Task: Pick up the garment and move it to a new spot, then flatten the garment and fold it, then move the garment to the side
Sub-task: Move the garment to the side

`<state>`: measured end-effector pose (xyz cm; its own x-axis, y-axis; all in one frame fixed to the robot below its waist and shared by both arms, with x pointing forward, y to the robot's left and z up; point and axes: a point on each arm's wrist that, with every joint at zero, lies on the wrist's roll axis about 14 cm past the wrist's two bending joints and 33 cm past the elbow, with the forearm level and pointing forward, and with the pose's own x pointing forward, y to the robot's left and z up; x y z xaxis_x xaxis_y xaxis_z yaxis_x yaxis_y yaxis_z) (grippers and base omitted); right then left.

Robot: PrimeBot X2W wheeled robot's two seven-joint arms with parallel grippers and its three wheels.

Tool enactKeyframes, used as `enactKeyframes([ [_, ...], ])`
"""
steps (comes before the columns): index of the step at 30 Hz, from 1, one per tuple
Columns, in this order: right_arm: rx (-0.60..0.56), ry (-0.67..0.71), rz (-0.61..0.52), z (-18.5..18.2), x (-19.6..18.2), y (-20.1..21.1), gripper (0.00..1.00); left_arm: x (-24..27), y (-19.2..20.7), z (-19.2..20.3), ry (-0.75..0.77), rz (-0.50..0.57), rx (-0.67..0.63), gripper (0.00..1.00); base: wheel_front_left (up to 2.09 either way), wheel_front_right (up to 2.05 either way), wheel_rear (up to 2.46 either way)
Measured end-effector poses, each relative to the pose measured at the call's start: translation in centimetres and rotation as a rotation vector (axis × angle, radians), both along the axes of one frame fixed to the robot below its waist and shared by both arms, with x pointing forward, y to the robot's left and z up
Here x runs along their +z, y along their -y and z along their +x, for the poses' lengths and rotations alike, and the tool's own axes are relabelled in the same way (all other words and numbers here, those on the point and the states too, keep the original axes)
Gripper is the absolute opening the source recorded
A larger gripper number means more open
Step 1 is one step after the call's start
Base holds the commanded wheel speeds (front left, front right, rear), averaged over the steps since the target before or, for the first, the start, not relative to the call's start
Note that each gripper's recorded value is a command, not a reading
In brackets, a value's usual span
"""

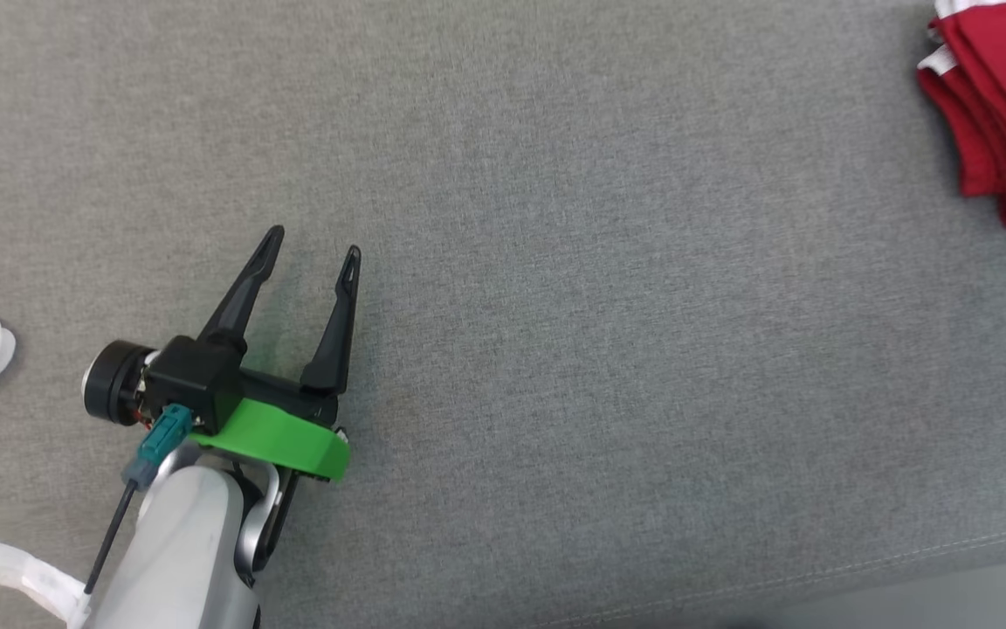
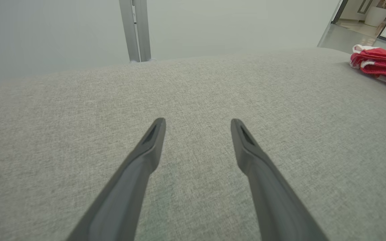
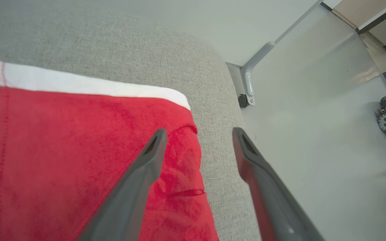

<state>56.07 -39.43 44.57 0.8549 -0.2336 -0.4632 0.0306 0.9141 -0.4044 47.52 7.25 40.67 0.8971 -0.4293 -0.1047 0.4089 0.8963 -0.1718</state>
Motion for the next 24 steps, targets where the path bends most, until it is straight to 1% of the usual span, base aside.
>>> enactKeyframes([
  [2, 0.014, 0.052, 0.0, 0.1, 1.5, -0.4, 1.0, 0.6, -0.1, -0.3, 0.008, -0.004, 0.008, 1.0, 0.0, 0.0, 0.0],
  [8, 0.083, 0.242, 0.075, 0.3, 6.1, -3.8, 1.0, 2.7, -1.2, -1.6, 0.037, -0.008, 0.058, 1.0, 0.0, 0.0, 0.0],
  [12, 0.142, 0.332, 0.146, -0.9, 8.4, -6.5, 1.0, 4.5, -2.8, -2.6, 0.067, -0.006, 0.122, 1.0, 0.0, 0.0, 0.0],
  [15, 0.202, 0.424, 0.2, -1.8, 11.3, -8.7, 1.0, 6.3, -4.2, -3.5, 0.108, -0.01, 0.172, 1.0, 0.0, 0.0, 0.0],
  [17, 0.247, 0.485, 0.23, -2.8, 13.2, -10.2, 1.0, 7.7, -5.0, -4.2, 0.138, -0.021, 0.203, 1.0, 0.0, 0.0, 0.0],
  [19, 0.264, 0.529, 0.263, -4.1, 14.1, -11.0, 1.0, 8.6, -5.7, -5.0, 0.157, -0.028, 0.23, 1.0, 0.0, 0.0, 0.0],
  [24, 0.292, 0.599, 0.352, -8.5, 14.2, -13.1, 1.0, 10.3, -6.7, -7.3, 0.195, -0.033, 0.266, 1.0, 0.0, 0.0, 0.0],
])
